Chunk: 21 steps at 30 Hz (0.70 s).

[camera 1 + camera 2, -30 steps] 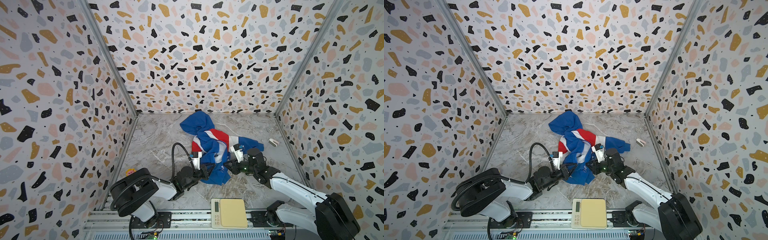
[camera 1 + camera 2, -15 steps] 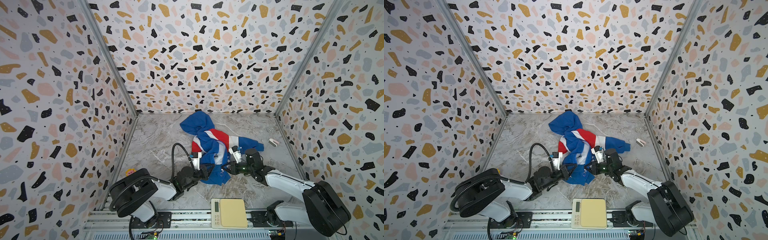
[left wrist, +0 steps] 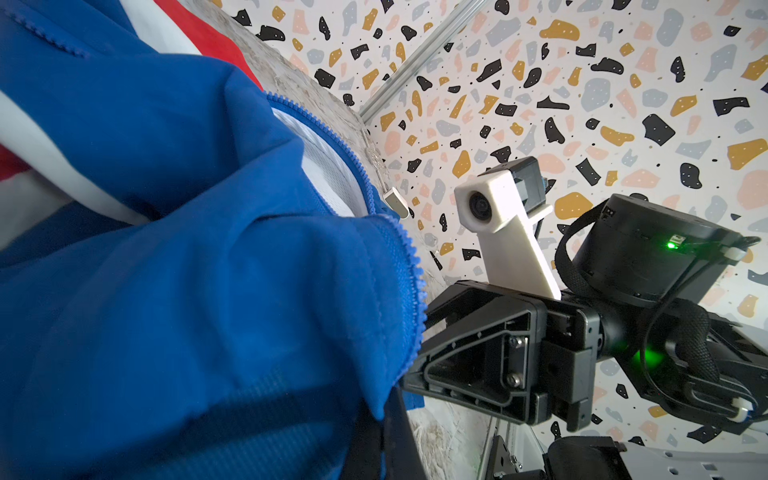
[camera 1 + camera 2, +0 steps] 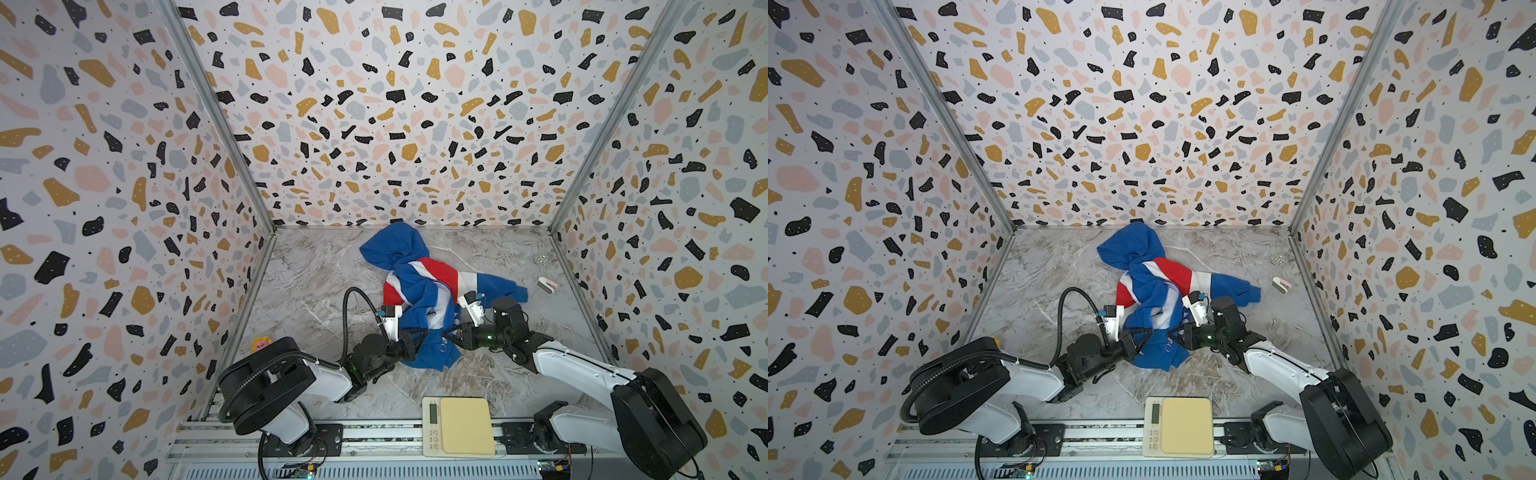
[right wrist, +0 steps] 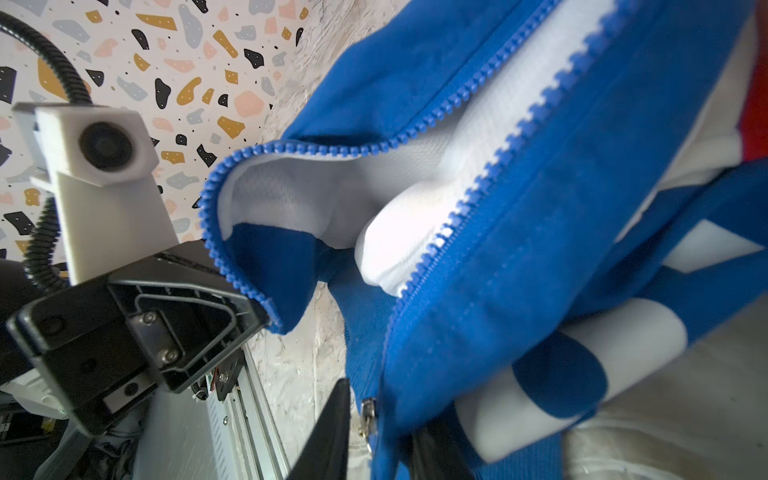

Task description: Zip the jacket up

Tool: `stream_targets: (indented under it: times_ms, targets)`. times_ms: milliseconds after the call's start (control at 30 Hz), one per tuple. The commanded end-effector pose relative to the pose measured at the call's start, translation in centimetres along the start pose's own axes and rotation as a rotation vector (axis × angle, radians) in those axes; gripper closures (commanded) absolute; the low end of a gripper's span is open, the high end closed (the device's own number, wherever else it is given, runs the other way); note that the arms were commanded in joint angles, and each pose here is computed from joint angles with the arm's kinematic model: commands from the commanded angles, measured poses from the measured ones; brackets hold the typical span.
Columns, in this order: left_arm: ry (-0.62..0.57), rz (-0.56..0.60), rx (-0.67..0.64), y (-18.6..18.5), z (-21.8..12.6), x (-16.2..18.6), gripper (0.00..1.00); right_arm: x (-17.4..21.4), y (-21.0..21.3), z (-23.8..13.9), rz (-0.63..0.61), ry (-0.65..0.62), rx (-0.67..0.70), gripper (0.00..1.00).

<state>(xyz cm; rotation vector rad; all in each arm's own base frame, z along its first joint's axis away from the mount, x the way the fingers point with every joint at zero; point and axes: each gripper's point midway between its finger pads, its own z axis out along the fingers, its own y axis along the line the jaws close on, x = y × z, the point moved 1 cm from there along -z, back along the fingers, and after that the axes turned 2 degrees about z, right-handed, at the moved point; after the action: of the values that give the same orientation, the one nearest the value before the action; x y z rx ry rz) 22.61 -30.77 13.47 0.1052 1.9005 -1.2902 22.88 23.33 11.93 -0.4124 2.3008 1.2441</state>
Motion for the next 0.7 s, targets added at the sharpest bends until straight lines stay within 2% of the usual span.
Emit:
stream_targets:
  times_ms: [0, 133, 233, 333, 500, 667]
  targets:
    - [-0.031, 0.014, 0.014, -0.5, -0.3, -0.7, 1.0, -0.3, 0.5, -0.4, -0.022, -0.001, -0.006, 0.78]
    - [-0.039, 0.014, 0.017, -0.6, -0.6, -0.9, 1.0, -0.2, 0.4, -0.3, -0.022, 0.005, -0.005, 0.87]
    - [-0.045, 0.014, 0.022, -0.7, -0.8, -1.1, 1.0, -0.1, 0.5, -0.3, -0.022, 0.01, -0.012, 1.0]
    - [-0.059, 0.044, 0.038, -1.1, -1.1, -1.3, 1.0, -0.3, 1.6, -0.4, -0.051, 0.014, -0.048, 1.0]
    - [-0.088, 0.051, 0.099, -2.3, -1.4, -2.0, 1.0, -1.1, 5.0, -0.5, -0.179, -0.023, -0.083, 1.0]
    - [-0.101, 0.053, 0.116, -2.8, -1.5, -2.3, 1.0, -1.7, 6.0, -1.1, -0.21, -0.071, -0.113, 1.0]
